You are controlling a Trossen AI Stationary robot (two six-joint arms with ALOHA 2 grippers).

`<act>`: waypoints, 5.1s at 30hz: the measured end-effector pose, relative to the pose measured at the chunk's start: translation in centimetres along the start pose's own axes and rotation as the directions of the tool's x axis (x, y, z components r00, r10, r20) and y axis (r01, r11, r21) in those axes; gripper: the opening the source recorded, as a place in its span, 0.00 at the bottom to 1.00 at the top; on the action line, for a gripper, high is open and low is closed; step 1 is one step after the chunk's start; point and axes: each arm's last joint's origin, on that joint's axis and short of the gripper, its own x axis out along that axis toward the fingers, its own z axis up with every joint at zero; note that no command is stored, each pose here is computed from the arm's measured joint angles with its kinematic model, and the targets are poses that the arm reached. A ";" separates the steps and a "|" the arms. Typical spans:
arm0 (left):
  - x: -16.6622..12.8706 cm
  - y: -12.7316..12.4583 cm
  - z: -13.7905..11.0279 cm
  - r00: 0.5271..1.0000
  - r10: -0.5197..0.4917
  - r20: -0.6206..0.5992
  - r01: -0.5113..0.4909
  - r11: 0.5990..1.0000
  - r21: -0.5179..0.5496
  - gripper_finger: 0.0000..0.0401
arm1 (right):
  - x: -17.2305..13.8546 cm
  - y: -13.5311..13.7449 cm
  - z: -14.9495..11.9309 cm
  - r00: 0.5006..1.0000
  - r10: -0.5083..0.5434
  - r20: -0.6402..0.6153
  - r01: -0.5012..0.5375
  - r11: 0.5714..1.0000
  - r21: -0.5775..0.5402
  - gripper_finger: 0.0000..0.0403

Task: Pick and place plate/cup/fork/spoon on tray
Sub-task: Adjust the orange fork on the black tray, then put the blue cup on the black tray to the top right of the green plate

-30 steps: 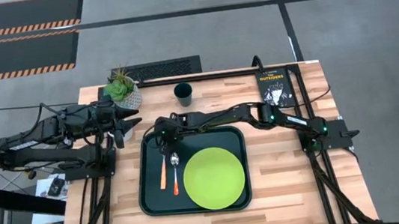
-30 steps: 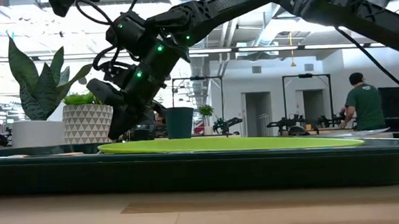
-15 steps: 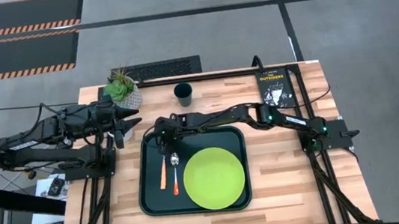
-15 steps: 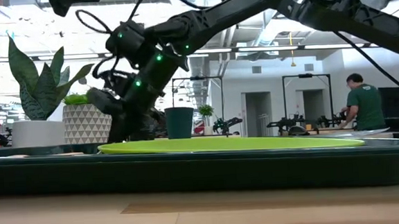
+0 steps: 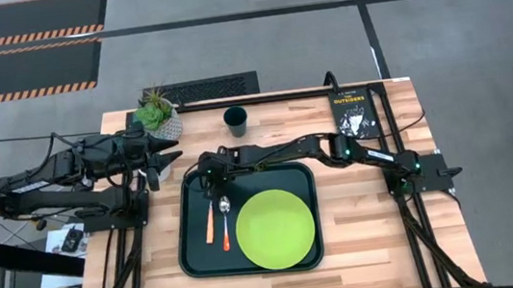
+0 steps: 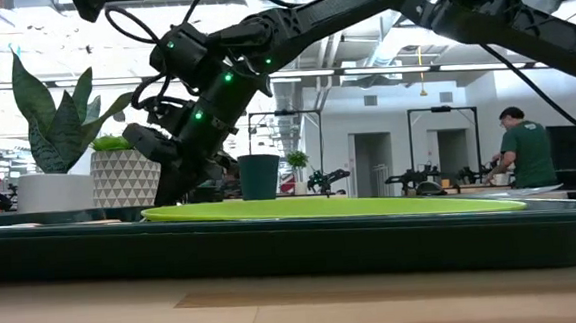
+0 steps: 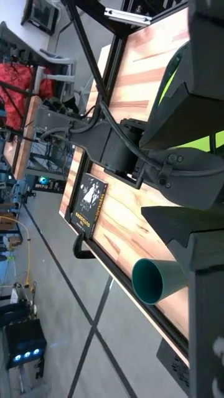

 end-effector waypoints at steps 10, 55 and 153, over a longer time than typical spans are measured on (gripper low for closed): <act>0.0 0.0 0.0 1.000 0.000 -0.001 0.000 1.000 0.000 0.36 | 0.0 0.8 -0.2 0.999 0.035 -0.010 -0.035 0.999 -0.011 0.02; 0.0 -0.1 0.0 0.999 -0.031 -0.008 0.031 0.999 0.023 0.36 | 0.1 2.5 -1.7 0.997 0.041 -0.064 -0.043 0.998 -0.038 0.02; 21.7 8.1 -8.2 0.548 0.711 -0.442 -0.676 0.687 0.267 0.42 | -40.0 -8.4 5.1 0.986 -0.166 0.009 0.164 0.982 0.093 0.52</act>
